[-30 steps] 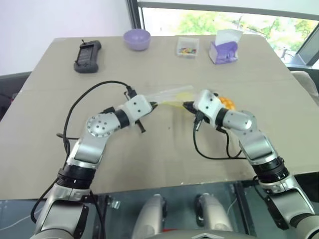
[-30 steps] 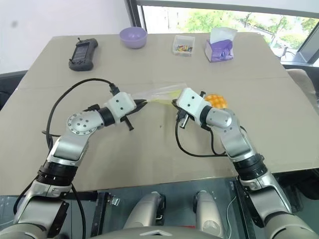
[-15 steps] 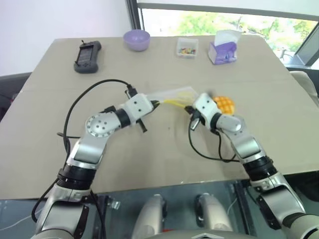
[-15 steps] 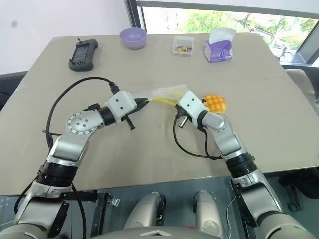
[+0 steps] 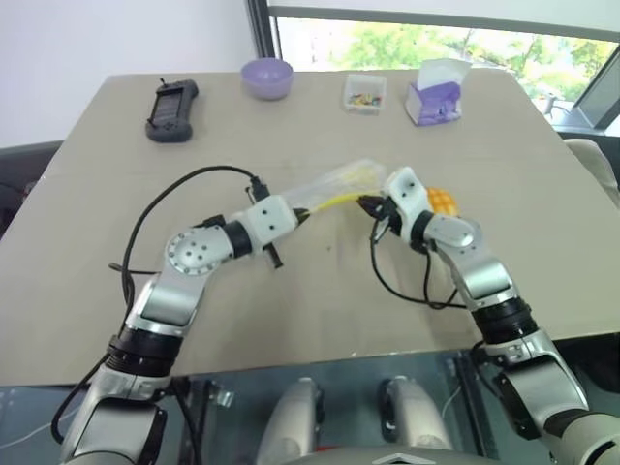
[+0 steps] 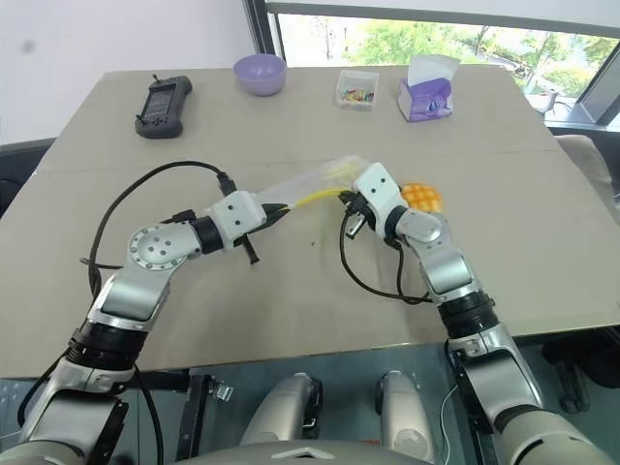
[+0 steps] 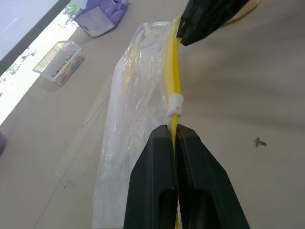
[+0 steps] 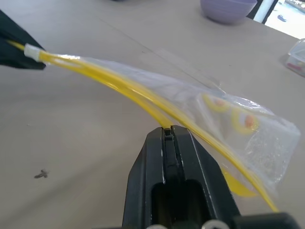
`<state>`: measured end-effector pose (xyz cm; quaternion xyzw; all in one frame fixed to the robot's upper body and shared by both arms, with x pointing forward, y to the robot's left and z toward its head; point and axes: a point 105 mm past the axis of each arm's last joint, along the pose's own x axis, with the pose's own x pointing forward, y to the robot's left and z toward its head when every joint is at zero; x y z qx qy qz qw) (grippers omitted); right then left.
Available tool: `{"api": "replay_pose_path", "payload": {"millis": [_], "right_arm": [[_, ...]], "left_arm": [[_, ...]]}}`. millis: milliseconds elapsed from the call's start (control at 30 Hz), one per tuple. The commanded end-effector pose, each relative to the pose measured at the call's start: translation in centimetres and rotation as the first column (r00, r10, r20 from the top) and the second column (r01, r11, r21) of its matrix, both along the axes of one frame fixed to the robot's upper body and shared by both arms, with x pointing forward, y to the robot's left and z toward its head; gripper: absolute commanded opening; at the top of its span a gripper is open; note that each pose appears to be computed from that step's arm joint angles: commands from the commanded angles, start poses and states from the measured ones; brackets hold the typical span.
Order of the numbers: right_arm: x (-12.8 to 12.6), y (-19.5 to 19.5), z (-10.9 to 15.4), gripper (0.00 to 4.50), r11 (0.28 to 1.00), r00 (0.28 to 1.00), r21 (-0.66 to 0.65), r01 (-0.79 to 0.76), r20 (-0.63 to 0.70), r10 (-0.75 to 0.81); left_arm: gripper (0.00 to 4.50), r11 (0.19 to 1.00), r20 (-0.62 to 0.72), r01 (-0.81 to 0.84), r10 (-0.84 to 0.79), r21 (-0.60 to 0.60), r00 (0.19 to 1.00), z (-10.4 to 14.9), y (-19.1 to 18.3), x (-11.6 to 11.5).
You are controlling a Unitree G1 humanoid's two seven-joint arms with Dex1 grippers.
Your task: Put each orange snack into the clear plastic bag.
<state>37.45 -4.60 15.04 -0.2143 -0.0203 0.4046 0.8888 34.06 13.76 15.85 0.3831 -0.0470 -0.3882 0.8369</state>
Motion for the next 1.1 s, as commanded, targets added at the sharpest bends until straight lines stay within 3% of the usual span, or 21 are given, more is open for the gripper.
{"api": "replay_pose_path", "payload": {"millis": [33, 333, 767, 1100], "right_arm": [[-0.4, -0.4, 1.5, 0.01, 1.0, 0.998, -0.011, -0.027, 0.049, 0.027], [-0.3, -1.5, 0.7, 0.01, 0.994, 0.998, -0.102, -0.045, 0.045, 0.05], [-1.6, -2.1, -0.2, 0.01, 0.98, 0.991, -0.144, -0.137, -0.019, 0.136], [-1.4, -3.1, 0.2, 0.01, 0.988, 0.994, -0.115, -0.106, -0.038, 0.102]], "left_arm": [[0.0, 0.998, 0.044, 0.051, -0.052, 0.033, 0.998, 0.8, -0.5, -0.7], [0.0, 0.995, 0.031, 0.087, -0.088, 0.057, 0.996, 0.4, -0.7, -1.2], [0.0, 0.998, 0.02, 0.062, -0.062, 0.011, 0.998, 0.9, -0.7, -1.1], [0.0, 0.998, 0.007, 0.056, -0.056, 0.007, 0.998, 0.7, -0.7, -1.1]]}}
